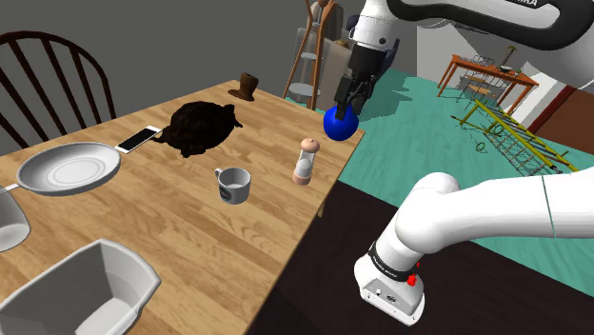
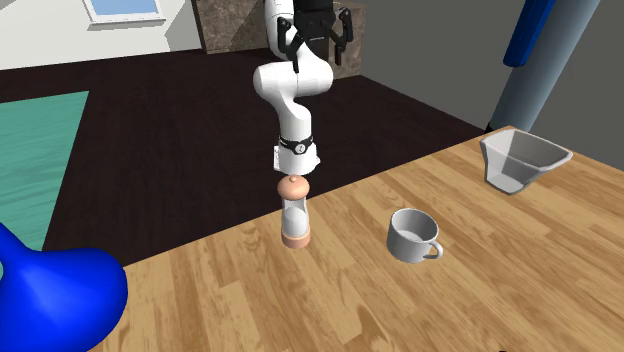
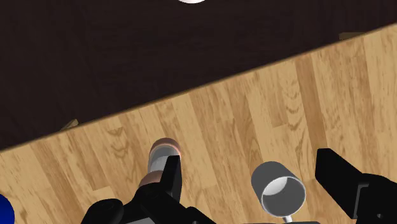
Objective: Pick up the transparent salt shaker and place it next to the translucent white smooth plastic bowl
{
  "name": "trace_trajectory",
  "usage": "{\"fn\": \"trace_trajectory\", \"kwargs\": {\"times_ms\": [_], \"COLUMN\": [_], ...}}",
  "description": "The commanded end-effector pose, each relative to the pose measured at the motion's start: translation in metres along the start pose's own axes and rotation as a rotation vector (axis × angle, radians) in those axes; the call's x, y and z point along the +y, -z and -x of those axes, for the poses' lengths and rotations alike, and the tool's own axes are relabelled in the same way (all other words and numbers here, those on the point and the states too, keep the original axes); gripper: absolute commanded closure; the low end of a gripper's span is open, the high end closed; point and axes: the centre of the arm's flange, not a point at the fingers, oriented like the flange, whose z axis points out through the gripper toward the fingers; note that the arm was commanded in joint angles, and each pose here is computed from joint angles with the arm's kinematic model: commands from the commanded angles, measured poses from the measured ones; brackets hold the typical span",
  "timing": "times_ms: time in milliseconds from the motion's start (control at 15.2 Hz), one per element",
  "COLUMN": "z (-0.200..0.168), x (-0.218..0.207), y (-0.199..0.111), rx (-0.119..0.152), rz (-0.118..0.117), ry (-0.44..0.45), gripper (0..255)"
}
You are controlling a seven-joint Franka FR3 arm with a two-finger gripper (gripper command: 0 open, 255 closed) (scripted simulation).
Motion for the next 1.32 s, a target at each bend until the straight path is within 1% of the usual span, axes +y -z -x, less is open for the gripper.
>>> {"fn": "trace_trajectory", "kwargs": {"times_ms": [0,1122,1254], "z": [0.0,-0.126,-0.126], "x": [0.0,0.106,0.106], "y": [0.0,-0.148,-0.159], "rx": [0.0,0.015,0.015], "rz": [0.0,0.014,0.014], "ry": [0.0,-0.066,-0.066], "gripper": [0,0,0]}}
